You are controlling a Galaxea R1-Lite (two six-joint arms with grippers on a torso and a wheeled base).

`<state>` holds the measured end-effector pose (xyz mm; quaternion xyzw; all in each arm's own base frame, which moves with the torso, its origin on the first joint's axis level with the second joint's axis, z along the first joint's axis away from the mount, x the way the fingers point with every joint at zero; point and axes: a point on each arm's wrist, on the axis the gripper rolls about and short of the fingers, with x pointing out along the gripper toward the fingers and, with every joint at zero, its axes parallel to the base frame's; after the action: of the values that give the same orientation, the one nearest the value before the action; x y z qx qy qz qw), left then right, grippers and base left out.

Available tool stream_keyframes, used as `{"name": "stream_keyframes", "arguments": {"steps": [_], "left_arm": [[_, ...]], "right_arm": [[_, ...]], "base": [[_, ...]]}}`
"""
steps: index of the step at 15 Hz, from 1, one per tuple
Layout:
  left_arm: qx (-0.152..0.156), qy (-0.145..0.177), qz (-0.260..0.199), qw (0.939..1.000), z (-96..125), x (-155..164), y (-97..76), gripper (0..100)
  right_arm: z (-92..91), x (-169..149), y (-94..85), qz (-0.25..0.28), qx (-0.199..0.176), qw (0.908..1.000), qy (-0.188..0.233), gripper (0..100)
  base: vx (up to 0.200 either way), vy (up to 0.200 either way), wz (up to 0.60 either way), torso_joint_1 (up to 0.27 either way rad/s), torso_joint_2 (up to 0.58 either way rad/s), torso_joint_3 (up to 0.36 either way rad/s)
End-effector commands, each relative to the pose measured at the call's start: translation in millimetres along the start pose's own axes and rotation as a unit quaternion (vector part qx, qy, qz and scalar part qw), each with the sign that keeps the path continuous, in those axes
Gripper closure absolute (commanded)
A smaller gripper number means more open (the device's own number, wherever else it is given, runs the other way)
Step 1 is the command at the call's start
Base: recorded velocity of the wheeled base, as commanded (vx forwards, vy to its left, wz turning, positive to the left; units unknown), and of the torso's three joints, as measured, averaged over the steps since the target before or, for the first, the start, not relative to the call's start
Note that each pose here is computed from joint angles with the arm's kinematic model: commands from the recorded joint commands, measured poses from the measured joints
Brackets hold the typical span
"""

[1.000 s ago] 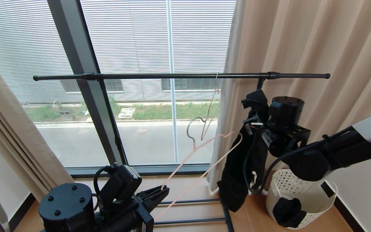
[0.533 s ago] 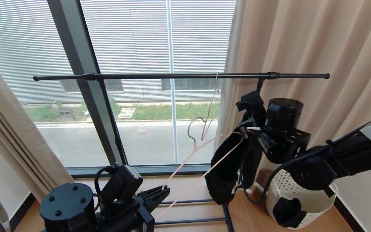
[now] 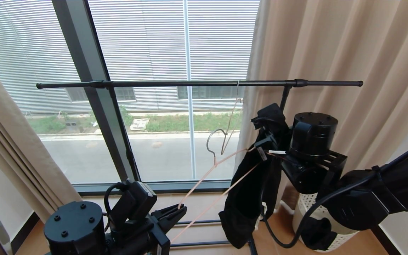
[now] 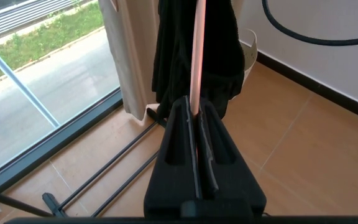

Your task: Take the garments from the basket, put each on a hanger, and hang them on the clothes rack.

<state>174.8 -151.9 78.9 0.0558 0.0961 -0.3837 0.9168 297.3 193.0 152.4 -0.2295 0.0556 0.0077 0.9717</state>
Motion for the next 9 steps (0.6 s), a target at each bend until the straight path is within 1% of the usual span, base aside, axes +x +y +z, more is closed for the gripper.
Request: {"name": "stream_keyframes", "arguments": {"steps": [1, 4, 6, 8, 9], "left_arm": [[0.0, 0.0, 0.0, 1.0, -0.3, 0.3, 0.1, 100], [0.0, 0.0, 0.0, 1.0, 0.0, 0.1, -0.2, 100], [0.001, 0.001, 0.0, 1.0, -0.5, -0.4, -0.3, 100], [0.002, -0.009, 0.001, 1.0, 1.6, 0.0, -0.1, 100], [0.002, -0.009, 0.001, 1.0, 0.1, -0.1, -0.2, 100]], "right_arm": [[5.6, -11.3, 2.8, 0.01, 0.001, 0.9999, -0.01, 100], [8.0, -24.0, 9.1, 0.027, -0.002, 0.9995, -0.016, 100], [9.3, -30.9, 16.7, 0.034, -0.005, 0.9992, -0.018, 100], [8.5, -34.7, 20.0, 0.039, -0.008, 0.9991, -0.017, 100], [12.0, -41.7, 24.9, 0.043, -0.008, 0.9988, -0.022, 100]], "base": [[0.0, 0.0, 0.0, 0.0, 0.0, 0.0], [0.0, 0.0, 0.0, 0.0, 0.0, 0.0], [0.0, 0.0, 0.0, 0.0, 0.0, 0.0], [0.0, 0.0, 0.0, 0.0, 0.0, 0.0], [0.0, 0.0, 0.0, 0.0, 0.0, 0.0]]}}
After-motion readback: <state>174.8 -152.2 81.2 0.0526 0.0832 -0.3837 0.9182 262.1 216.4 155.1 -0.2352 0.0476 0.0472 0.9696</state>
